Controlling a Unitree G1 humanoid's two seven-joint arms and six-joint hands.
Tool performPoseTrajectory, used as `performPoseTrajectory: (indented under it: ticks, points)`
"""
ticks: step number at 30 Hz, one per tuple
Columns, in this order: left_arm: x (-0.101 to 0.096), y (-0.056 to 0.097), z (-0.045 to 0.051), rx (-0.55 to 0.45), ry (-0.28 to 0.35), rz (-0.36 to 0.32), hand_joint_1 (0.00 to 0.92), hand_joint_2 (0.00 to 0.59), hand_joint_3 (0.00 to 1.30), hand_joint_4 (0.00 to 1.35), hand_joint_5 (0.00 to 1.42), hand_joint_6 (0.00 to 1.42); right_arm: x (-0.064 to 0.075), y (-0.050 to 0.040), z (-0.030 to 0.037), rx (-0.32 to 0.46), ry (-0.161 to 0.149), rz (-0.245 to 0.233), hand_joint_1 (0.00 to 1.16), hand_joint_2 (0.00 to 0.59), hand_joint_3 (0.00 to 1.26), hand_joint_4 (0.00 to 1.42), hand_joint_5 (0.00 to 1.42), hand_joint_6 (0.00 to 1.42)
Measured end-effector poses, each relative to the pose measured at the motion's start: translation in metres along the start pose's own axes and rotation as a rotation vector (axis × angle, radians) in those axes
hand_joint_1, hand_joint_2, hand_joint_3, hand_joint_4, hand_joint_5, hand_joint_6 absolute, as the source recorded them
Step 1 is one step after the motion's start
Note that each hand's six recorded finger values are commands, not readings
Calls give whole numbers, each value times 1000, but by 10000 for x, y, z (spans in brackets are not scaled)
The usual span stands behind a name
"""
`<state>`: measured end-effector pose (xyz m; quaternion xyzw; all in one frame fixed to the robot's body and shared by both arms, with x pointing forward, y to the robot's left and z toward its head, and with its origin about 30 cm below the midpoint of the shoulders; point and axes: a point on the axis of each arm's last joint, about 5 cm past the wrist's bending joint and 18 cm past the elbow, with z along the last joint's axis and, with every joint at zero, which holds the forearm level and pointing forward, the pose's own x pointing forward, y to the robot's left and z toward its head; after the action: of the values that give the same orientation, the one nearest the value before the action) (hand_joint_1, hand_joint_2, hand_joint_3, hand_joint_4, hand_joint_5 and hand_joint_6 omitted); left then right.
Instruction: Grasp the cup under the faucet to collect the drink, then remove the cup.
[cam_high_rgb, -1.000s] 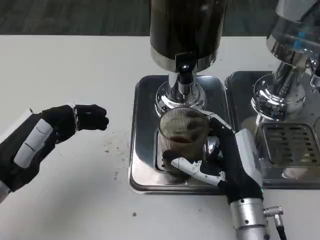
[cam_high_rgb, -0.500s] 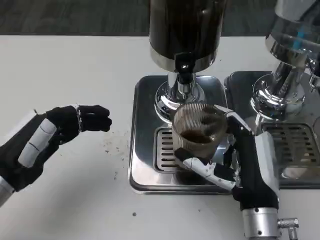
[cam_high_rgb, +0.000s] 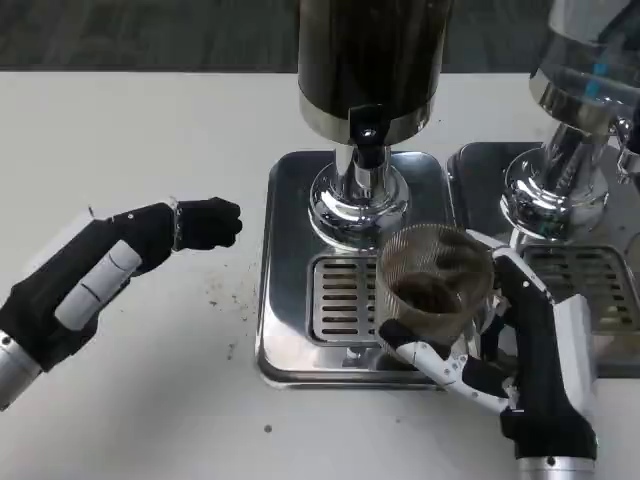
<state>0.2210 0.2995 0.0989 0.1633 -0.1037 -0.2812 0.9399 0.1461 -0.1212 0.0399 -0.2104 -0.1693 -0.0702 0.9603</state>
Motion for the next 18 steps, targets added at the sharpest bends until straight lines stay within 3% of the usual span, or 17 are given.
performPoseTrajectory:
  ticks: [5,11,18]
  points:
    - [10,-4,30,61,-19,-10,0,135,267,146,151,148,-35,-64,65,5,-22,-8,730,205,661,806,980,1319]
    - [41,14,144,220,-63,-78,0,134,193,65,69,96,-52,-128,132,8,-46,-6,730,211,664,813,991,1319]
    - [16,24,236,343,-95,-124,0,128,168,29,35,63,-109,-215,180,8,-47,1,730,205,684,840,1003,1336]
